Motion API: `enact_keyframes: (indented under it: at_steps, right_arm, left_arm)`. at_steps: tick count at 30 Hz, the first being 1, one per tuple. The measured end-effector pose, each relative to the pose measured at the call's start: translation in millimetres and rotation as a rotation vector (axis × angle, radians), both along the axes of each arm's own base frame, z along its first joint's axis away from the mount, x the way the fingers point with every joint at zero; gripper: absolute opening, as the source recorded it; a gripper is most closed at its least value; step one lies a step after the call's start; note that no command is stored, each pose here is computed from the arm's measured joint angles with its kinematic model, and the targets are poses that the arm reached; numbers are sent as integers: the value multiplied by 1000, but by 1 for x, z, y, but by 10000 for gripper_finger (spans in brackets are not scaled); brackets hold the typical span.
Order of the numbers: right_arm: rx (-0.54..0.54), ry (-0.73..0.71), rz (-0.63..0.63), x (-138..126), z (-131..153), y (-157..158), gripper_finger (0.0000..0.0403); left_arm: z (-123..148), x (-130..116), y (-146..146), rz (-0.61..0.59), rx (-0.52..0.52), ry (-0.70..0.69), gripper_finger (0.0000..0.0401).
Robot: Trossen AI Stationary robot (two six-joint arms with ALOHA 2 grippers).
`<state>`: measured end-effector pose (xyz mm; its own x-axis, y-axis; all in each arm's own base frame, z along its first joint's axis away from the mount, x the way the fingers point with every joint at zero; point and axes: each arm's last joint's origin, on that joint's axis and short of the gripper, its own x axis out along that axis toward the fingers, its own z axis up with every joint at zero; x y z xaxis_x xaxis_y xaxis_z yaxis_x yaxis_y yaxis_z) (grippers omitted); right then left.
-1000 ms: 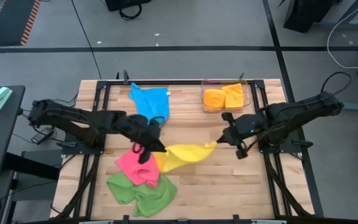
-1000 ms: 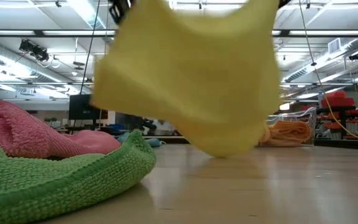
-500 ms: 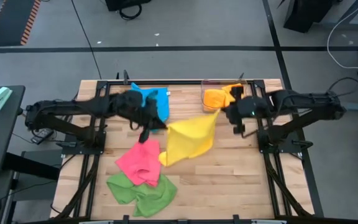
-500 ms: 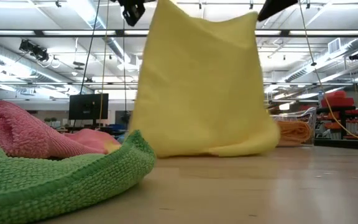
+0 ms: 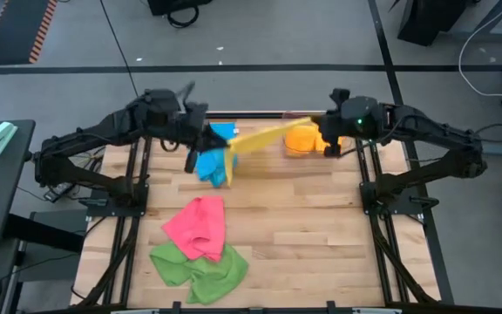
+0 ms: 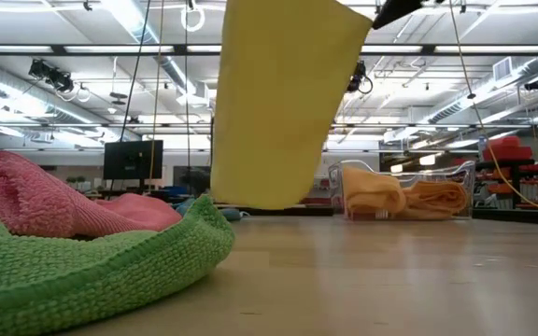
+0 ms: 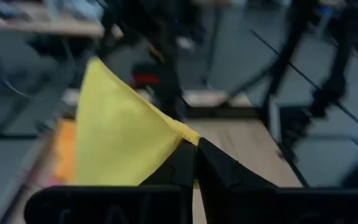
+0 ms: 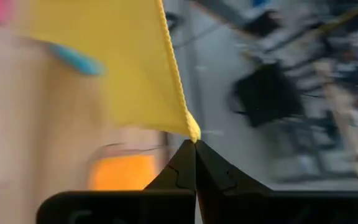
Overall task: Fold microfiber towels
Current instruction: Fold the yellow microfiber cloth
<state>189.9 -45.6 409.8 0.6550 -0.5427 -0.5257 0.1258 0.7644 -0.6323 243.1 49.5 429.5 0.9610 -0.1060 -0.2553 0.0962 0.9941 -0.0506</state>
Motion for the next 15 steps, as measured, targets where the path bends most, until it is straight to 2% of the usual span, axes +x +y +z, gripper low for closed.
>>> enact_keyframes:
  at_steps: [5,7,10,15]
  right_arm:
    - [200,132,87,-7,-19,18,3]
    - [275,193,102,-8,-31,26,3]
    - [354,292,95,-12,-49,37,3]
    - [473,409,56,-20,-69,56,3]
  left_arm:
    - [-38,26,-31,-126,-58,150,12]
    - [-54,41,-47,-177,-74,169,7]
    - [-80,64,-67,-227,-113,211,10]
    - [-107,95,-101,-301,-150,231,27]
